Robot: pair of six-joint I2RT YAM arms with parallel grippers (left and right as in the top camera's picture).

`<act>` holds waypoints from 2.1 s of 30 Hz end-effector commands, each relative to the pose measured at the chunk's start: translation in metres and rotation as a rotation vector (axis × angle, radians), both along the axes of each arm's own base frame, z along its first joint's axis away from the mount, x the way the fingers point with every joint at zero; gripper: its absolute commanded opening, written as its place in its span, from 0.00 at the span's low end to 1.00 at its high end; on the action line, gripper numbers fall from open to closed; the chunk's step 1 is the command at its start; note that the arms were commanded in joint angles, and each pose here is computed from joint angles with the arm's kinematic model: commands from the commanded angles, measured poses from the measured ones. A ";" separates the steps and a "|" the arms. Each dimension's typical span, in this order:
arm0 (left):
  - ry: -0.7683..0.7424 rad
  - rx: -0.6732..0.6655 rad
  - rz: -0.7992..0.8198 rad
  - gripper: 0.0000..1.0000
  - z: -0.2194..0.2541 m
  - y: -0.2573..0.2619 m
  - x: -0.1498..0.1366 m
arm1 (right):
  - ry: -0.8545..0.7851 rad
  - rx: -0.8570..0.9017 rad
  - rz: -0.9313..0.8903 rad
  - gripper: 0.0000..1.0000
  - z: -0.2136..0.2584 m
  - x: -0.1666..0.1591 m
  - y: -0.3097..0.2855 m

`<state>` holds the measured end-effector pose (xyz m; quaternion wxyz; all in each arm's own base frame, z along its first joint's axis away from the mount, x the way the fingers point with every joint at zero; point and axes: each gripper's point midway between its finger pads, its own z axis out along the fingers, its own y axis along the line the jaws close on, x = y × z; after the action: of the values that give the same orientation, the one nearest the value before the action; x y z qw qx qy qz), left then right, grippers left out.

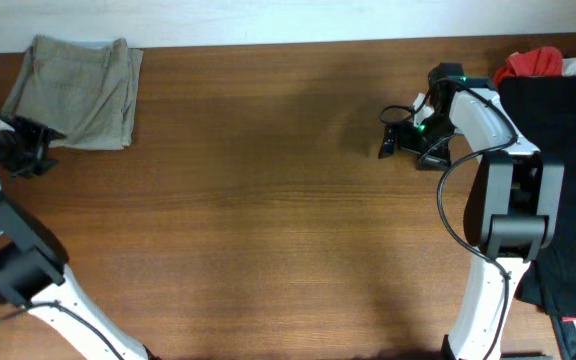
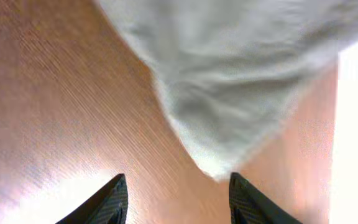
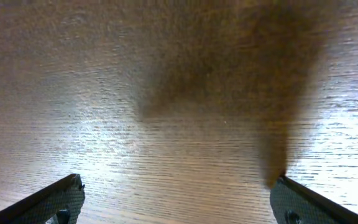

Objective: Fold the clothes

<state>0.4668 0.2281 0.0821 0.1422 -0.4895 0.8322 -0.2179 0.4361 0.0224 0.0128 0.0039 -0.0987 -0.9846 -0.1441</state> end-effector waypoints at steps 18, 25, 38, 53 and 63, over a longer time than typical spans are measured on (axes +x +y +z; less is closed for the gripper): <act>-0.049 0.078 -0.105 0.99 0.134 -0.045 -0.066 | -0.549 -0.175 0.039 0.99 0.323 -0.190 0.021; -0.048 0.078 -0.105 0.99 0.134 -0.045 -0.066 | -0.662 -0.148 0.028 0.99 0.350 -0.245 0.018; -0.049 0.078 -0.105 0.99 0.134 -0.045 -0.066 | -0.863 -0.168 0.095 0.99 0.348 -0.245 0.018; -0.049 0.078 -0.105 0.99 0.134 -0.045 -0.066 | -1.569 -0.097 -0.059 0.99 0.214 -0.203 0.017; -0.048 0.078 -0.105 0.99 0.134 -0.045 -0.066 | -1.671 -0.052 -0.152 0.99 0.195 -0.194 0.011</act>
<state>0.4019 0.1837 0.2112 0.1622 -0.4437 0.8569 -0.2065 0.2415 0.0406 0.2090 -0.7366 -0.0112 -0.6583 -0.1543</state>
